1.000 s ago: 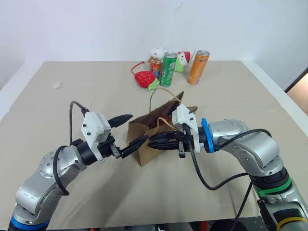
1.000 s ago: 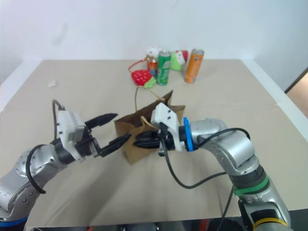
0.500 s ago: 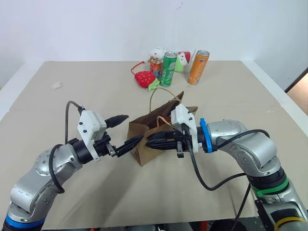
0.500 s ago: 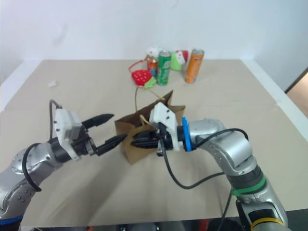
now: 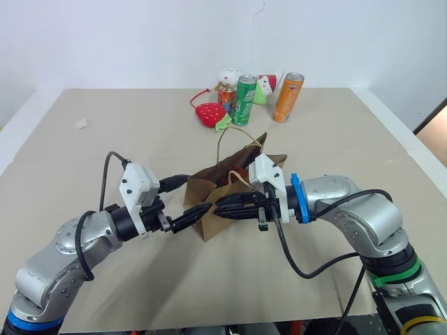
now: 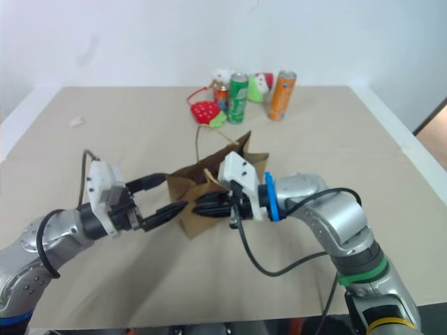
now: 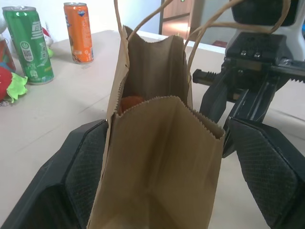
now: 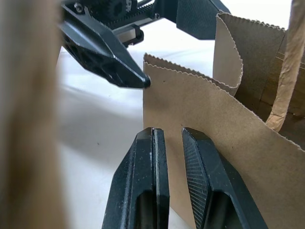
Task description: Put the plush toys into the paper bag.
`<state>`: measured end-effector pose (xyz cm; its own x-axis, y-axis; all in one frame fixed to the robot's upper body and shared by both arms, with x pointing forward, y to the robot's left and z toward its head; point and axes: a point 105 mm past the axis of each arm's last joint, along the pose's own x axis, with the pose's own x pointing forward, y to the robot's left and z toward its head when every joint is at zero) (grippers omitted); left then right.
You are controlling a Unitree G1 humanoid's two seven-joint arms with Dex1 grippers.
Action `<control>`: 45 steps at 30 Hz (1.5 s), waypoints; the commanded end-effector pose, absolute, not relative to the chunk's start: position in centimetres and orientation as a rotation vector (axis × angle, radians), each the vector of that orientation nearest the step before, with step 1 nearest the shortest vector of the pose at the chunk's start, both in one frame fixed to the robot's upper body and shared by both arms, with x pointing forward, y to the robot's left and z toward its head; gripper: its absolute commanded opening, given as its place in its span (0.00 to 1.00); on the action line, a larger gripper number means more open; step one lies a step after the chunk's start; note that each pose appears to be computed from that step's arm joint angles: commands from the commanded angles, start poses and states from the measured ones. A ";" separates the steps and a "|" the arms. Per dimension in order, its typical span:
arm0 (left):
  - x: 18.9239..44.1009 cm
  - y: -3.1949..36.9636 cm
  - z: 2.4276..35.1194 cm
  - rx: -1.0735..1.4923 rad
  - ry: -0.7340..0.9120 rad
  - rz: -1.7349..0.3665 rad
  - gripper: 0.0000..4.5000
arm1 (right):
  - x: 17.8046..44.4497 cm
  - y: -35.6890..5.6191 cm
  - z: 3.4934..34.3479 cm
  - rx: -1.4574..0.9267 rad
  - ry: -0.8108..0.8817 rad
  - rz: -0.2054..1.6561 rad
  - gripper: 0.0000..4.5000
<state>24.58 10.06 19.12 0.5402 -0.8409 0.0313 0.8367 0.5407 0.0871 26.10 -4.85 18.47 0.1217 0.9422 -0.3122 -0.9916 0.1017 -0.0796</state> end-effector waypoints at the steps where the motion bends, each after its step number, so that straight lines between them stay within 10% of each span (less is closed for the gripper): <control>1: 24.6 9.6 19.7 0.090 -0.116 -1.005 0.92 | 25.9 -4.7 19.3 -0.318 0.153 1.447 0.19; 11: 25.1 9.3 19.4 0.125 -0.136 -1.010 0.76 | 26.1 -4.9 19.2 -0.325 0.158 1.432 0.16; 20: 25.6 9.6 19.5 0.164 -0.165 -1.012 0.03 | 26.1 -5.0 19.1 -0.326 0.161 1.429 0.16; 30: 25.6 9.5 19.1 0.187 -0.165 -1.045 0.03 | 26.2 -5.4 19.8 -0.288 0.149 1.417 0.16; 40: 27.2 11.8 19.5 0.285 -0.174 -1.091 0.00 | 25.2 -11.6 23.1 -0.217 0.202 1.396 0.91; 45: 27.6 12.0 20.4 0.329 -0.217 -1.167 0.00 | 26.2 -16.4 24.5 -0.324 0.157 1.265 0.97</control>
<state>27.59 11.81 19.26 0.4240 -0.9056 -0.0092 0.8650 0.4020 0.3002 25.73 -13.99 22.66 0.2219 0.9247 -0.3094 -0.9743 0.2226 -0.0335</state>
